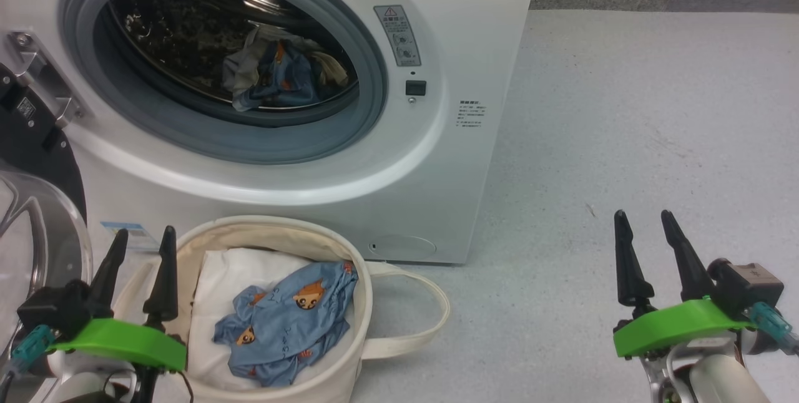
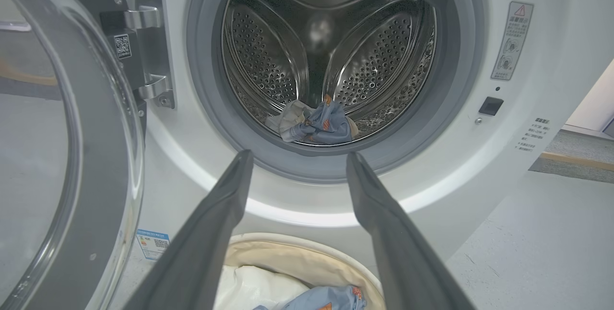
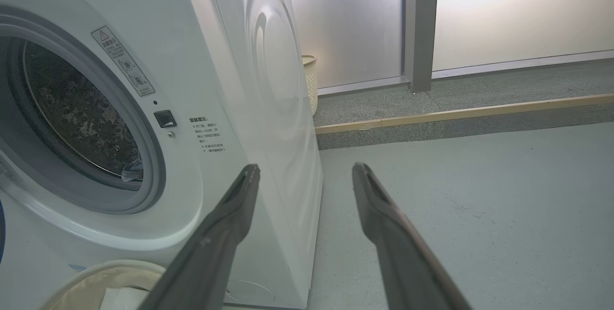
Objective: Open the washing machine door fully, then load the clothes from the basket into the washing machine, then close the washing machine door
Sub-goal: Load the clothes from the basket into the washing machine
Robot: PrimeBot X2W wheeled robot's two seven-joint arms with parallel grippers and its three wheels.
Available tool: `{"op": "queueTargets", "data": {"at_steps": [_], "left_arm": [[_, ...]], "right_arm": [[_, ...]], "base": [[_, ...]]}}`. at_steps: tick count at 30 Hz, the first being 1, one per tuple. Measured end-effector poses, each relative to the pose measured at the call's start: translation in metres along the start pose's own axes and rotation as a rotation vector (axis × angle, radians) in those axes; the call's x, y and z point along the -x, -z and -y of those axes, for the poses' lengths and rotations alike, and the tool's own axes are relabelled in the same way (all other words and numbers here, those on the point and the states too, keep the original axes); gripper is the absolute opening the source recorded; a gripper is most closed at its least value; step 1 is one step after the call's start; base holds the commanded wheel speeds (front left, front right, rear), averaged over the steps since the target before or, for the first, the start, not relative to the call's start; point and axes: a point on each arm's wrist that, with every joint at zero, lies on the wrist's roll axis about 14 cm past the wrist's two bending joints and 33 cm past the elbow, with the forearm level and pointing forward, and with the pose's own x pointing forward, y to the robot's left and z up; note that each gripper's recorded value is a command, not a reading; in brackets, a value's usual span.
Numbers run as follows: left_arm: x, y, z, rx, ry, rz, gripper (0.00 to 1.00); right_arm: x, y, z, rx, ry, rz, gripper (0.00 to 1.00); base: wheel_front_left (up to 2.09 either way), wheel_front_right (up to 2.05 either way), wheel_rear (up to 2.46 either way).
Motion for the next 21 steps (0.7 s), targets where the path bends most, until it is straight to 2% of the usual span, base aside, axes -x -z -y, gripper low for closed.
{"op": "queueTargets", "data": {"at_steps": [12, 21], "left_arm": [[-0.002, 0.008, 0.002, 0.002, 0.002, -0.022, 1.00], [-0.014, 0.044, 0.013, 0.025, 0.022, -0.123, 1.00]], "right_arm": [[-0.002, 0.004, 0.001, -0.007, 0.006, -0.010, 1.00], [-0.021, 0.013, -0.003, 0.003, -0.025, -0.029, 1.00]], "base": [[0.00, 0.00, 0.00], [0.00, 0.00, 0.00]]}}
